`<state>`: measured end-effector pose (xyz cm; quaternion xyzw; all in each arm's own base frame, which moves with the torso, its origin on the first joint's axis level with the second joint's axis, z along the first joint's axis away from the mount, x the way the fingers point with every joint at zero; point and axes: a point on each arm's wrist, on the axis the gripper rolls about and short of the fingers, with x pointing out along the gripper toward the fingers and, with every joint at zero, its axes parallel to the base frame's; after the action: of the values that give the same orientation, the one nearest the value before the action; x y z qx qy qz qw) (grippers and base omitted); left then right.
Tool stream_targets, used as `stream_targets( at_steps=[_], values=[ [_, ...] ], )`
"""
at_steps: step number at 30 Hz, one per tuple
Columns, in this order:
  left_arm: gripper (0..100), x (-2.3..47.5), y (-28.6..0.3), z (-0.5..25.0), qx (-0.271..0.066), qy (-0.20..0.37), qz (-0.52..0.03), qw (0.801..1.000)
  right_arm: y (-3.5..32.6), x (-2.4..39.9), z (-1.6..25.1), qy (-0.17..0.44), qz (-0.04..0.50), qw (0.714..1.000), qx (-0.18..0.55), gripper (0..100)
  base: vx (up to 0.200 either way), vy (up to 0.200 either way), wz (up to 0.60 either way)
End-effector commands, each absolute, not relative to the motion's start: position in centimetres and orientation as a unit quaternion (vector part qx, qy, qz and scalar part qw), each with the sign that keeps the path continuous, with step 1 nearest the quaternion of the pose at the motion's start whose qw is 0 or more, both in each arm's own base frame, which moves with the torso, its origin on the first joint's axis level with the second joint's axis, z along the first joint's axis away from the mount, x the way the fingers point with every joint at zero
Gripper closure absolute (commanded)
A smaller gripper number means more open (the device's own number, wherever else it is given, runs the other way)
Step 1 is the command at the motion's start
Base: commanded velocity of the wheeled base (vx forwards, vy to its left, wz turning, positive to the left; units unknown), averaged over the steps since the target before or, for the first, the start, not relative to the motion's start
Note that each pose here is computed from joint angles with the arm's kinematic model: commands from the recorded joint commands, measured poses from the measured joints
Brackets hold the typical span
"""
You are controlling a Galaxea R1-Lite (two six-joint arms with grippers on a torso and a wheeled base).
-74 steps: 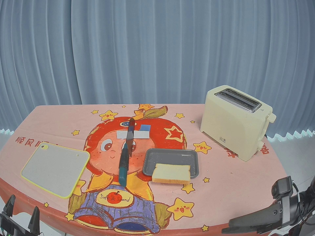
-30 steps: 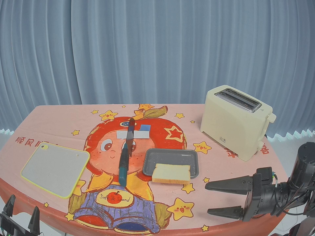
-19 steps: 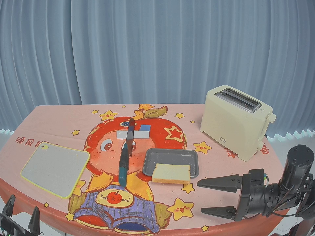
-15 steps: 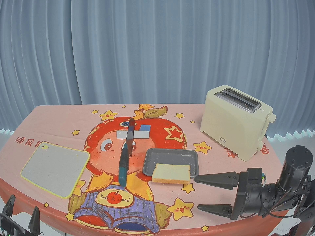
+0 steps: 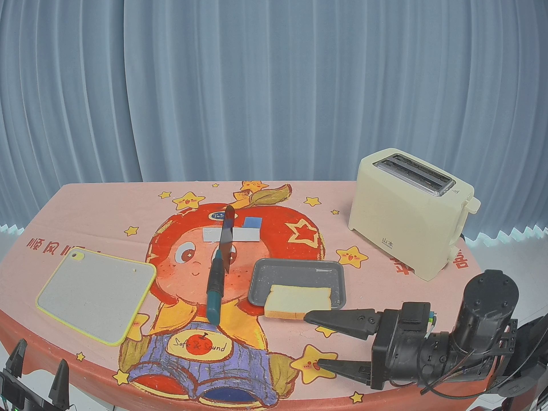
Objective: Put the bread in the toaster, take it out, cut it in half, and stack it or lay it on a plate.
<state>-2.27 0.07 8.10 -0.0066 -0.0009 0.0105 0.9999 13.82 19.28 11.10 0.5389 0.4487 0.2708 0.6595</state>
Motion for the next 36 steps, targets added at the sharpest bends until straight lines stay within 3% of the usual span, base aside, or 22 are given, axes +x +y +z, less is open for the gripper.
stream_targets(
  at_steps=[1,6,27,36],
  values=[
    [0,-2.1,0.1,7.6,-0.007,0.008,0.011,1.000,19.9,14.1,10.8,0.453,0.266,0.658,0.539,0,0.000,0.000,0.00],
    [0,-2.1,0.1,7.6,-0.007,0.008,0.011,1.000,20.3,14.5,11.4,0.436,0.264,0.658,0.554,0,0.000,0.000,0.00],
    [0,-2.1,0.1,7.6,-0.007,0.008,0.011,1.000,21.2,16.4,9.9,0.434,0.228,0.672,0.556,0,0.000,0.000,0.00],
    [0,-2.1,0.1,7.6,-0.007,0.008,0.011,1.000,21.3,17.8,9.7,0.427,0.208,0.664,0.578,0,0.000,0.000,0.00]
  ],
)
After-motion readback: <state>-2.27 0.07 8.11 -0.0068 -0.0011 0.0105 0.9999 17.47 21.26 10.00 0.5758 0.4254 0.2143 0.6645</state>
